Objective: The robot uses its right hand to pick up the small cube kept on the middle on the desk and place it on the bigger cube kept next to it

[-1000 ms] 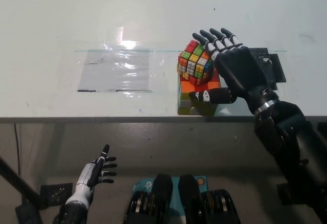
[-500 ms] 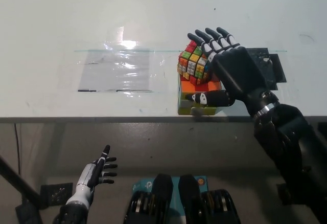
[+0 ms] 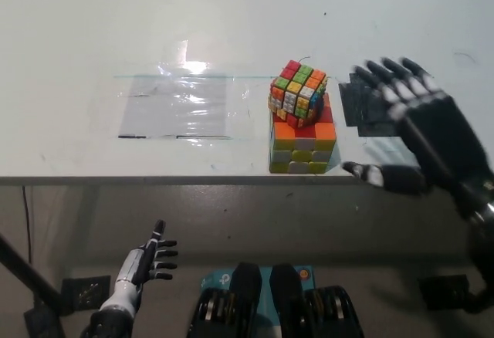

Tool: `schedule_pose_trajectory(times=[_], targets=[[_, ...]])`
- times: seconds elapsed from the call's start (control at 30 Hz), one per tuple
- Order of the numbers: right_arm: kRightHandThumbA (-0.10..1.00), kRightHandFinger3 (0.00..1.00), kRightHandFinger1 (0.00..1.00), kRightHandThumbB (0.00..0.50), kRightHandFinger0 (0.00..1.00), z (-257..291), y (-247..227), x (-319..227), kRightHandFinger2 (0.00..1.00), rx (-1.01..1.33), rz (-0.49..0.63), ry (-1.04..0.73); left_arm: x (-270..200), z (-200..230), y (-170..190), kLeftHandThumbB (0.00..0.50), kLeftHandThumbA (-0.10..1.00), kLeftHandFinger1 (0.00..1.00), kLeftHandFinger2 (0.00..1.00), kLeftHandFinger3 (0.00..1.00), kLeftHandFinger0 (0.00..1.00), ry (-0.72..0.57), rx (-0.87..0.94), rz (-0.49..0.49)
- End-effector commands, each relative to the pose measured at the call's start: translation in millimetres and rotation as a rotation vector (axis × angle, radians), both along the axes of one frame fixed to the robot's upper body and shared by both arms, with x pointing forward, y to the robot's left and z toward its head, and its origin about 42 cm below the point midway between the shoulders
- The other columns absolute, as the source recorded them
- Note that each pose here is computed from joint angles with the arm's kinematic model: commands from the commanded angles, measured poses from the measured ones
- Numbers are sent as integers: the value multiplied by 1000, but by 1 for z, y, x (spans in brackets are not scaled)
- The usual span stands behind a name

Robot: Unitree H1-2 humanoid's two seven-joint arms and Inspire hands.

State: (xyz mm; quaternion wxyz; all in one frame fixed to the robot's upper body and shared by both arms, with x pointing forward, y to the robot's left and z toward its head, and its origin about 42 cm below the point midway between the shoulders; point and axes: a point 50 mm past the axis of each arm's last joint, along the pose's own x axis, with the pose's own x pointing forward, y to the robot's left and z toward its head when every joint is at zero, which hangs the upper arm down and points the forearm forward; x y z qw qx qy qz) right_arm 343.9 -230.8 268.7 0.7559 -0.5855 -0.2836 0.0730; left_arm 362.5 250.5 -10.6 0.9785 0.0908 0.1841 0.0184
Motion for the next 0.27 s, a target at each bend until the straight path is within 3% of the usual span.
schedule_pose_trajectory(times=[0.0,0.23], targets=[[888,1000,1000,500,1000,10,-12,-20,1000,46,15,2,7,9,4,116,961,600,668,693,617,-54,1,11],[848,1000,1000,500,1000,-28,-27,-74,1000,228,-82,60,7,8,4,105,945,611,673,676,632,-55,-2,19]])
